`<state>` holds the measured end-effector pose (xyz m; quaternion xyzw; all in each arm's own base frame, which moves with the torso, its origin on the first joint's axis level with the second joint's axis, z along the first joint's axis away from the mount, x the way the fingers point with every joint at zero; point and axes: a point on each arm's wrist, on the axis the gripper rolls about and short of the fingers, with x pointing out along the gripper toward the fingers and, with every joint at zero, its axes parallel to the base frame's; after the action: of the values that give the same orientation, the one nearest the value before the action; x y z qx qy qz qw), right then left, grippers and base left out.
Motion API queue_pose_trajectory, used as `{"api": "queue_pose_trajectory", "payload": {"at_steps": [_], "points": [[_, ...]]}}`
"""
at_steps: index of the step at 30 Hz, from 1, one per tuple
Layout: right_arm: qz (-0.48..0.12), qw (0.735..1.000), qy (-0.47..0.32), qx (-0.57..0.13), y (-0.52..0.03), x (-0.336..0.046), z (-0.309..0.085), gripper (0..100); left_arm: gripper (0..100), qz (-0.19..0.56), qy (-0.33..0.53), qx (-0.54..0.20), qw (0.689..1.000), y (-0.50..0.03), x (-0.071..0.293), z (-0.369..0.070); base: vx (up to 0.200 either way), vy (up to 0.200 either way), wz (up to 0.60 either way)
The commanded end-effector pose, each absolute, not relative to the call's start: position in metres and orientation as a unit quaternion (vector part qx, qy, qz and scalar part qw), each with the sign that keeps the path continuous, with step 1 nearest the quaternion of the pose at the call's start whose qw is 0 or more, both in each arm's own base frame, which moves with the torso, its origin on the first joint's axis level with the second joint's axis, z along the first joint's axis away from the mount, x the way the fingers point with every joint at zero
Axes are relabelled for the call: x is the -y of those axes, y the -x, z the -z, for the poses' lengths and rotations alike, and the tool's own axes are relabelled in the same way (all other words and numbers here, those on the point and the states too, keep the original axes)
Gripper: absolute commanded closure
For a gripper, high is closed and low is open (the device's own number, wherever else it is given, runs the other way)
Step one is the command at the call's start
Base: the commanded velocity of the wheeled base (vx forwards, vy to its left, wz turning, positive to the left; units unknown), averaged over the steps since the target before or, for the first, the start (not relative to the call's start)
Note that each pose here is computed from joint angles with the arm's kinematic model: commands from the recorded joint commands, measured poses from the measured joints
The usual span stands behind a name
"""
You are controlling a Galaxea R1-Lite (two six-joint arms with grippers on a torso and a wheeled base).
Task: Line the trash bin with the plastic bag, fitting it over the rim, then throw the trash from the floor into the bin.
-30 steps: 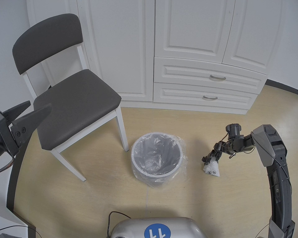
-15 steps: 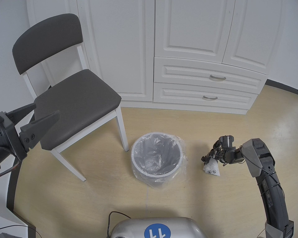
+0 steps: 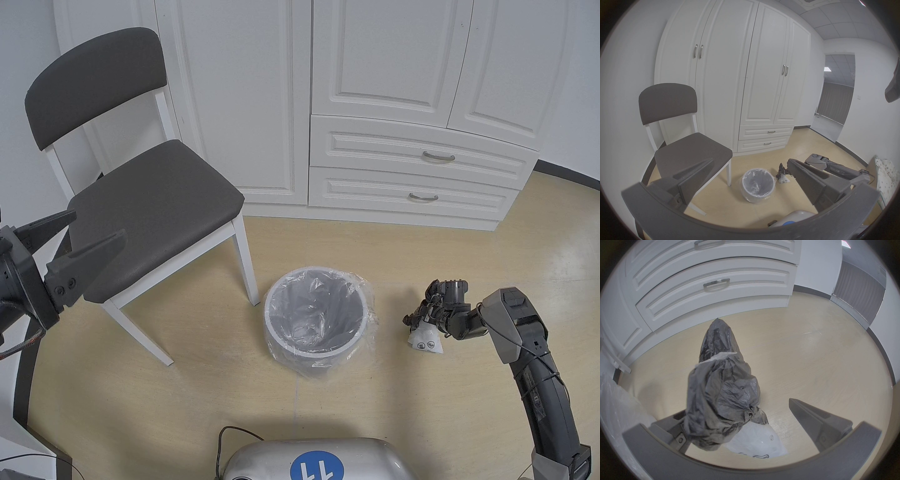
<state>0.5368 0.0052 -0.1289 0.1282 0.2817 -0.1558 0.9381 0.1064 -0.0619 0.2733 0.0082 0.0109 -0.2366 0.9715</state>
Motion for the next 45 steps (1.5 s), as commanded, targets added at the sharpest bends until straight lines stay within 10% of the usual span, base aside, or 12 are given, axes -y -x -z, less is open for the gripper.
{"api": "queue_pose_trajectory", "payload": {"at_steps": [1, 7, 8, 18, 33, 45], "points": [[0.157, 0.937, -0.127, -0.285, -0.536, -0.005, 0.134, 0, 0, 0.236, -0.009, -0.004, 0.972, -0.103, 0.06, -0.275, 0.0, 0.0, 0.0], [0.157, 0.945, -0.132, -0.256, -0.538, -0.005, 0.135, 0, 0, 0.236, -0.011, -0.003, 0.972, -0.102, 0.059, -0.274, 0.0, 0.0, 0.0], [0.157, 0.946, -0.132, -0.252, -0.538, -0.005, 0.135, 100, 0, 0.236, -0.011, -0.002, 0.972, -0.102, 0.059, -0.275, 0.0, 0.0, 0.0], [0.156, 0.947, -0.136, -0.245, -0.539, -0.007, 0.133, 100, 0, 0.244, -0.015, 0.001, 0.97, -0.099, 0.059, -0.274, 0.0, 0.0, 0.0], [0.038, 0.996, 0.027, 0.074, -0.48, -0.052, -0.03, 100, 0, 0.238, -0.08, 0.059, 0.966, -0.096, 0.058, -0.264, 0.0, 0.0, 0.0], [-0.019, 0.987, 0.114, 0.115, -0.403, -0.095, -0.093, 100, 0, 0.229, -0.098, 0.091, 0.964, -0.087, 0.052, -0.267, 0.0, 0.0, 0.0]]}}
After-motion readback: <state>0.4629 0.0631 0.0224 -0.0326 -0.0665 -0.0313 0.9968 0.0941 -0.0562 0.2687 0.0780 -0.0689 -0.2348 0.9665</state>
